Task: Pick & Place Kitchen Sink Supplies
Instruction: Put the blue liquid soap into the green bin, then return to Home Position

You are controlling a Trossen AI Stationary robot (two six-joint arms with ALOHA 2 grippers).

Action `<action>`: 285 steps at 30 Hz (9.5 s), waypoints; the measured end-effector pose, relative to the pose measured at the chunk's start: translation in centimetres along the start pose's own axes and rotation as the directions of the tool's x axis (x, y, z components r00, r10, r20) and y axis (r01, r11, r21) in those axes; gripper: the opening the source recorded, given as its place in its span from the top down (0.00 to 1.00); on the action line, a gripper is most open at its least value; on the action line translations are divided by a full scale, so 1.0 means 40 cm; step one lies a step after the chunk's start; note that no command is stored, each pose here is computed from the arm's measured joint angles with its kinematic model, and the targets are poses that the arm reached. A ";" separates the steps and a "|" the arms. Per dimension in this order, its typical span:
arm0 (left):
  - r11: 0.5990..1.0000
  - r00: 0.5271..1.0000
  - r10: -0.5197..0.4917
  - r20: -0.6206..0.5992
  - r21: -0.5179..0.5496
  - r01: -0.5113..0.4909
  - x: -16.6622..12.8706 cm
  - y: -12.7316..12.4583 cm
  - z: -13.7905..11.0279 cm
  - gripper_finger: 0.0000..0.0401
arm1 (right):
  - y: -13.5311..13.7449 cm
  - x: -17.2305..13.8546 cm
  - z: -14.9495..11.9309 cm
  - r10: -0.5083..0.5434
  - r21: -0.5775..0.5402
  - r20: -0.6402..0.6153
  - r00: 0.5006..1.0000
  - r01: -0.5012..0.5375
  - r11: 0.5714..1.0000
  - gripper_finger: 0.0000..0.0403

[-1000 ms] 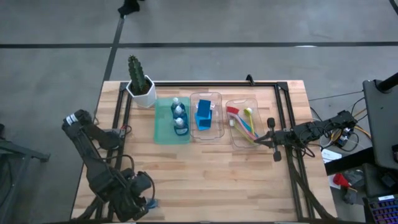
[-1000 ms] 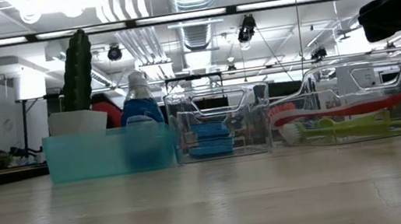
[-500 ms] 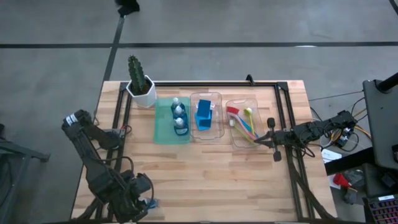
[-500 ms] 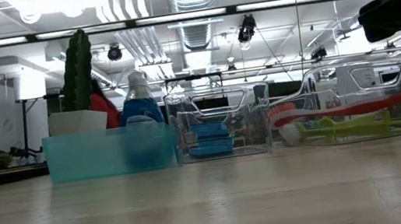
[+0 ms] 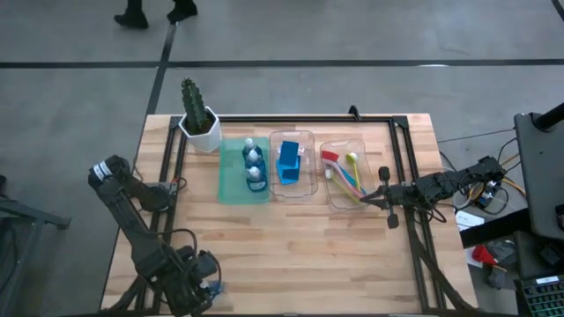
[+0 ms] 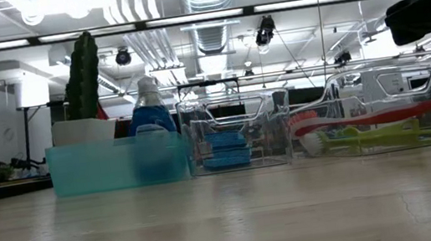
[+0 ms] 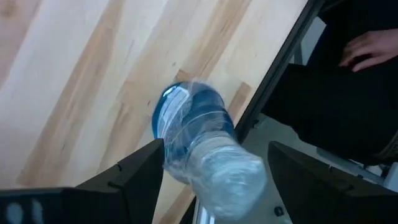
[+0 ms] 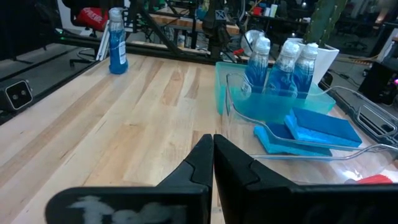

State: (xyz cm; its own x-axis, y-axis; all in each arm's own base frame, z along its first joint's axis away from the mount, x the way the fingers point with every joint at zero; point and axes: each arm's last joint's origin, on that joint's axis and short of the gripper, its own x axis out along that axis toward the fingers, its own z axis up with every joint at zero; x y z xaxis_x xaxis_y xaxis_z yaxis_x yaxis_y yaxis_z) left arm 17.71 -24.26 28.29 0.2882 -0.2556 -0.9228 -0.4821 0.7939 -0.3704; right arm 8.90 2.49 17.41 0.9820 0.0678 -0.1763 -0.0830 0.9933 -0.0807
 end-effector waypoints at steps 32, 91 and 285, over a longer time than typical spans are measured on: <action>1.000 1.000 0.007 -0.002 -0.001 -0.007 0.036 0.020 0.022 0.61 | 0.000 0.000 0.000 0.000 0.000 0.000 1.000 0.000 1.000 0.98; 0.879 0.889 0.244 0.387 0.298 -0.371 -0.284 0.284 0.512 0.62 | 0.000 0.000 0.000 0.000 0.000 0.000 1.000 0.000 1.000 0.98; 0.918 0.392 -0.205 0.897 0.315 -0.242 0.053 0.675 0.111 0.99 | 0.000 0.000 0.000 0.000 0.002 0.000 1.000 0.000 1.000 0.98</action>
State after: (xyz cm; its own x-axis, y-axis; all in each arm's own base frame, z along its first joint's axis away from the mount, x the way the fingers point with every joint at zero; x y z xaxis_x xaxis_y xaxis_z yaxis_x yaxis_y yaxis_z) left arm 8.98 -0.93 16.82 0.9537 0.2324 -0.1908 -0.2517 0.9642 -0.0833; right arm 8.90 2.49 17.41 0.9820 0.0674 -0.1763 -0.0823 0.9935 -0.0789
